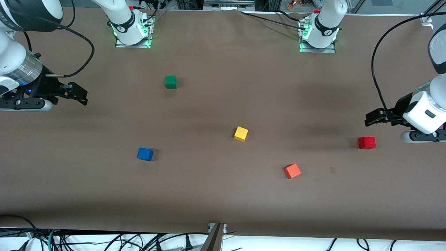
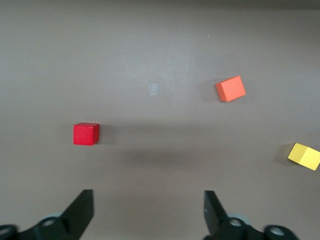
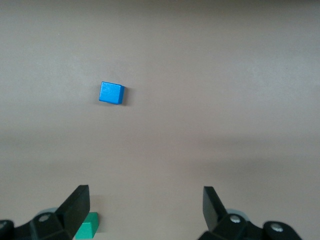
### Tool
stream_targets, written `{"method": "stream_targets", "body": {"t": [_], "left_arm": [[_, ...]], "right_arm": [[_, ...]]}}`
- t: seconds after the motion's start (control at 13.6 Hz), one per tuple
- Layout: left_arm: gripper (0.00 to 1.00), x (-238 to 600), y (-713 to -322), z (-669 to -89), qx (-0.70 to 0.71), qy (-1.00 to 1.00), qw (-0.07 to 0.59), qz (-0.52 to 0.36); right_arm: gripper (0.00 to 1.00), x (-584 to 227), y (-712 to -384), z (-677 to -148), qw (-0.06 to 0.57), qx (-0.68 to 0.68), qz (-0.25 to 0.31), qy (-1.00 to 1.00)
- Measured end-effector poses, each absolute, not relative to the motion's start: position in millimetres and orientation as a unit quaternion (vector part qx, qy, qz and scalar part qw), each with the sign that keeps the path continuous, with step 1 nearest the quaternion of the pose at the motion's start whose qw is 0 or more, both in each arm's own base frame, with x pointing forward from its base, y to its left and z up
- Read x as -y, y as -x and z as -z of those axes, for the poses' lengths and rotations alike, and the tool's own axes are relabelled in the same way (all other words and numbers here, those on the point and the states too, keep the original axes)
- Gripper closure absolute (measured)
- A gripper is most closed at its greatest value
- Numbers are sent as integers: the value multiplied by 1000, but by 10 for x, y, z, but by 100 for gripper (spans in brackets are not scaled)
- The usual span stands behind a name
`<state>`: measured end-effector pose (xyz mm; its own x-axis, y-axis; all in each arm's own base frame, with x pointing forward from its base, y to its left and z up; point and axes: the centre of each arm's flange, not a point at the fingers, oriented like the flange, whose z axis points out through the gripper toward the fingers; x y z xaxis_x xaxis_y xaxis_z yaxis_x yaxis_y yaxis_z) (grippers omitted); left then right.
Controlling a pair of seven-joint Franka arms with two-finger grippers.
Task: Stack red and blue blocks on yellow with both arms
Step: 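Reach to the red cube with the left gripper and grasp it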
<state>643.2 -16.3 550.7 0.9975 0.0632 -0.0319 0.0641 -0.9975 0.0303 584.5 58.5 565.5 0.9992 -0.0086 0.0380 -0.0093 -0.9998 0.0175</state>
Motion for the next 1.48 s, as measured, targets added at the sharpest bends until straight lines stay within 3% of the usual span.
{"method": "stream_targets", "body": {"t": [0.37,0.59,0.89,1.25,1.48], "left_arm": [[0,68,-6470,-5478,-40,-999,15,16],[0,-634,-6516,-5270,-55,-998,15,28],[0,-1583,-6720,-4282,-33,-998,19,43],[0,-1575,-6771,-2792,13,-999,18,49],[0,-1584,-6586,-2394,33,-998,18,49]], "right_arm": [[0,-585,-5845,-5655,9,4,-19,-1000],[0,-588,-5845,-5654,9,4,-19,-1000],[0,-591,-5844,-5652,9,4,-19,-1000],[0,-726,-5831,-5676,8,-9,-21,-1000],[0,-764,-5885,-5505,13,-13,-4,-1000]]}}
